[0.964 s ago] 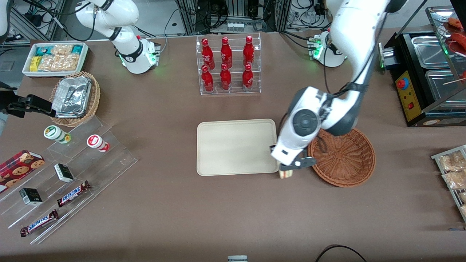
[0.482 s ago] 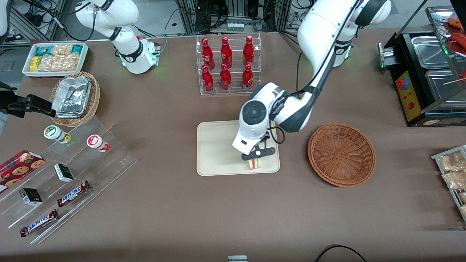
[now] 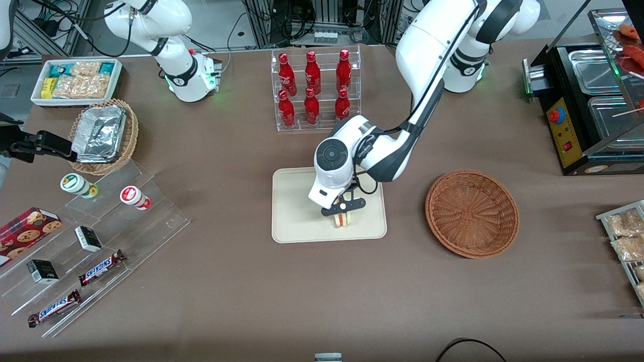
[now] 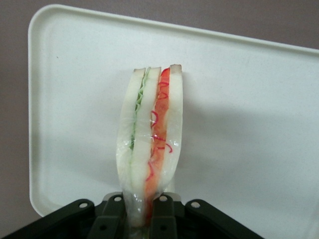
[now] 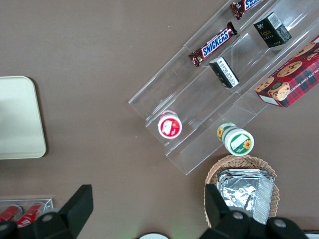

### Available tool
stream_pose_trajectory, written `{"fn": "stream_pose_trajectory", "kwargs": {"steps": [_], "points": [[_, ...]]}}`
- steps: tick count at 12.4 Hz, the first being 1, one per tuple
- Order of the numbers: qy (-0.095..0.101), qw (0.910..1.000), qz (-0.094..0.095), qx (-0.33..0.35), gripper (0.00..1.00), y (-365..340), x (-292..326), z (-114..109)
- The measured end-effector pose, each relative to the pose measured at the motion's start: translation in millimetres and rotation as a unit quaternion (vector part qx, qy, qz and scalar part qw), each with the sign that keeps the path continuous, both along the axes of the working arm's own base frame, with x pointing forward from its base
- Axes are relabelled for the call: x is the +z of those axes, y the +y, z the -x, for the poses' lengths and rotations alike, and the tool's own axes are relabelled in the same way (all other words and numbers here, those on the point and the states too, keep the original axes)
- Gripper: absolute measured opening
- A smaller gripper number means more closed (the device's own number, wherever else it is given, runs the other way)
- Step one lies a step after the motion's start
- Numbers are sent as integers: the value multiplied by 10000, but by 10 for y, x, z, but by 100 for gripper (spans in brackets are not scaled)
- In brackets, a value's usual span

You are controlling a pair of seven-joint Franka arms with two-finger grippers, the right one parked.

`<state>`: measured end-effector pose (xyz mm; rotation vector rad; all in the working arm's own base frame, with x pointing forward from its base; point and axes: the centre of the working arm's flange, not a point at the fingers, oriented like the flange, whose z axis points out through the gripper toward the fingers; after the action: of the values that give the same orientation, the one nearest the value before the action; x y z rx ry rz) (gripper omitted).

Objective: Place sandwich from basket to tray
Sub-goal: 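Lower the sandwich onto the tray and open the left gripper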

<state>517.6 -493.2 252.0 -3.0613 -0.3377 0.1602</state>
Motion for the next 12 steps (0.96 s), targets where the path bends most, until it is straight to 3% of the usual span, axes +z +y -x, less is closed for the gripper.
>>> {"fn": "stream_pose_trajectory", "kwargs": {"steps": [4, 5, 9, 12], "points": [[-24, 9998, -6, 216, 16, -59, -90, -23], [-27, 9997, -8, 224, 22, -62, -100, -29], [-67, 9997, 24, 228, 68, -75, -72, -52], [-274, 9991, 169, 292, 100, -97, 209, -215]]}}
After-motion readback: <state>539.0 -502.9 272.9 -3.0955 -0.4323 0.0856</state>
